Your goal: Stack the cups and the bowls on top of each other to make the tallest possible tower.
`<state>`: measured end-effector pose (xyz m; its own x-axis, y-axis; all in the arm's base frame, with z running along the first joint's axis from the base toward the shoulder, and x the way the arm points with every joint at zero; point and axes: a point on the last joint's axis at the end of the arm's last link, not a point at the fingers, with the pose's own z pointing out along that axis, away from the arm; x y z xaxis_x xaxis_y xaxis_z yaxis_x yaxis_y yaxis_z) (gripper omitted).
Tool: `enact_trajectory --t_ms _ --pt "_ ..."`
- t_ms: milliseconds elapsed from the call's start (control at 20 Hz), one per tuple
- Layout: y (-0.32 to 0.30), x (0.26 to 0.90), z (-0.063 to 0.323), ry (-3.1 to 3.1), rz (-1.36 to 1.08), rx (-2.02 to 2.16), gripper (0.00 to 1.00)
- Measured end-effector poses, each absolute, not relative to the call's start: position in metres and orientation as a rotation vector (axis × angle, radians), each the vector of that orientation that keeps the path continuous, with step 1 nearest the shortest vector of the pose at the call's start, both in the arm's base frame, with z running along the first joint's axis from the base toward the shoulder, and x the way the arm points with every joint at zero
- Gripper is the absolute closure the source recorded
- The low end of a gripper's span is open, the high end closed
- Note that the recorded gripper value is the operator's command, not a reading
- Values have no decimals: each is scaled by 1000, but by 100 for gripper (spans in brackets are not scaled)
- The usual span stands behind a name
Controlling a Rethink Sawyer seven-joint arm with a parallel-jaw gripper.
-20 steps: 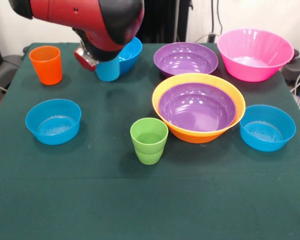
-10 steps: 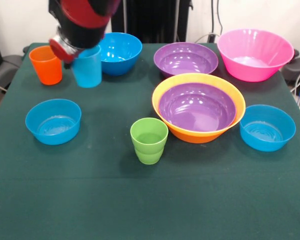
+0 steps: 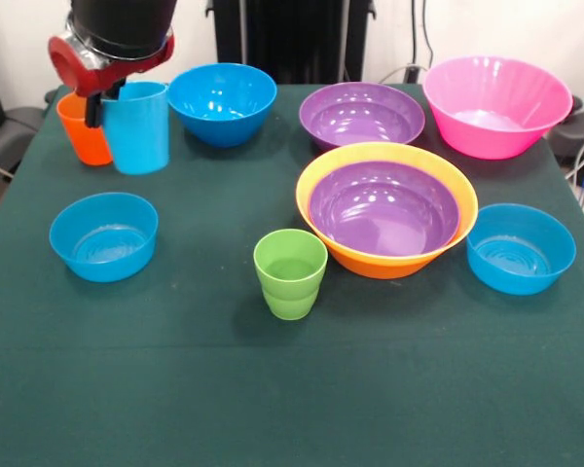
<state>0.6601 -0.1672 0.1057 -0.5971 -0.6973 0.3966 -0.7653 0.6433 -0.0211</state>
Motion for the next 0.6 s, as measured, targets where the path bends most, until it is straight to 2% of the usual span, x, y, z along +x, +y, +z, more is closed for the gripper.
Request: enact_trajectory --t_ms 600 --pt "-141 653 56 -2534 88 1122 100"
